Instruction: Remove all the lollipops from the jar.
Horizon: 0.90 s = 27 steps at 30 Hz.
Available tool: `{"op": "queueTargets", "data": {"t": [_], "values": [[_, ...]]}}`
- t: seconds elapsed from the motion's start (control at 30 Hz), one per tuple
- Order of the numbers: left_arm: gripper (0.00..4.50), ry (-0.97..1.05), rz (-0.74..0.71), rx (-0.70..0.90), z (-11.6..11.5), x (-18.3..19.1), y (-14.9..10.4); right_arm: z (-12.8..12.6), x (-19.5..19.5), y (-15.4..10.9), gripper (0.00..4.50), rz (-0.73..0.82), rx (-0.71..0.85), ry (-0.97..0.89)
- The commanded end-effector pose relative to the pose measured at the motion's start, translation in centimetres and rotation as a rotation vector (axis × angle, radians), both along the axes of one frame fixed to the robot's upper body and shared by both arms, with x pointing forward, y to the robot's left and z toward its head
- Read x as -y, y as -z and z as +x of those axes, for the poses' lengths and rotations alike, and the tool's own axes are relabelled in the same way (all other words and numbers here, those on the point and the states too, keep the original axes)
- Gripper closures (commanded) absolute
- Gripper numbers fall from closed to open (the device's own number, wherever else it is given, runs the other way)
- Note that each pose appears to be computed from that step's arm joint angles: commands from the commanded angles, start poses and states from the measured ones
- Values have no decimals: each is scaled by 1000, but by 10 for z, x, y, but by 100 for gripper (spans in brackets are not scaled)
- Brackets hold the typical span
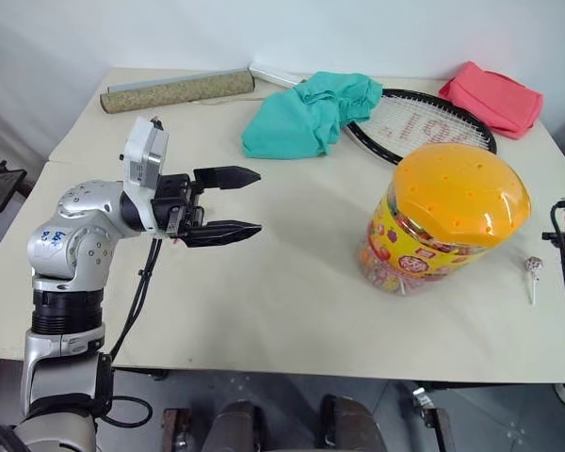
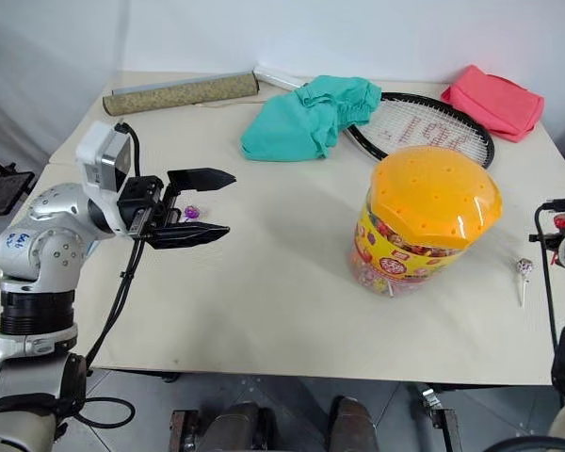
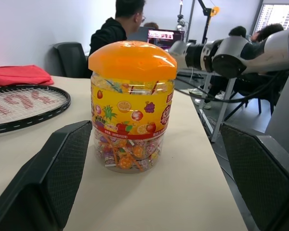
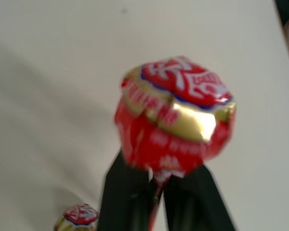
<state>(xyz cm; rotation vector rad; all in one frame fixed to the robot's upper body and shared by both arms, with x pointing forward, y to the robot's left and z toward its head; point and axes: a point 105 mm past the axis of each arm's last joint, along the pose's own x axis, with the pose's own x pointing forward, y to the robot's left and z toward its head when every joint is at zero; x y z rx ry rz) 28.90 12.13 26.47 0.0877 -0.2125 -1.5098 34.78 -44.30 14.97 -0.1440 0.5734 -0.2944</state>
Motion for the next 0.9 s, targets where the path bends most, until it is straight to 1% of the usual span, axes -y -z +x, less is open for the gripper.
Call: {"op": "queueTargets", "data": {"t": [0.03,0.17,0.23,0.27,0.3,0.37,0.4,0.47,0.53,0.57,0.63,0.67,0.73,0.77,0.83,0.9], "values": [[0,-8,-4,37,-7,-2,-10,4,2,-19,272,-10,63,3],[0,-10,6,37,-8,-2,-7,6,1,-33,136,10,108,-9],[0,-14,3,16,-5,-2,-4,4,2,-48,67,28,147,-24],[0,-28,-1,-4,-2,-2,-3,3,2,-55,30,26,160,-37],[0,-98,-41,-11,9,-5,-5,0,0,-66,2,27,182,-71],[0,-157,-64,-66,22,-5,2,-8,-14,-85,2,42,211,-181],[0,-169,-34,-90,25,-4,13,-16,-25,-88,2,54,212,-253],[0,-205,-6,-120,30,-1,29,-34,-46,-86,2,78,198,-361],[0,-203,40,-148,29,2,45,-57,-64,-81,2,107,192,-451],[0,-202,60,-158,29,3,50,-64,-70,-80,2,111,191,-472],[0,-214,106,-195,31,4,61,-91,-90,-63,2,85,148,-600],[0,-194,106,-205,29,6,64,-107,-103,-54,2,81,120,-678],[0,-166,87,-243,29,6,65,-132,-129,-43,2,91,102,-835],[0,-179,94,-251,32,5,67,-140,-136,-35,2,108,81,-865],[0,-193,108,-233,35,2,71,-151,-147,-21,2,96,70,-928],[0,-193,105,-210,34,1,71,-156,-155,-16,2,94,101,-961]]}}
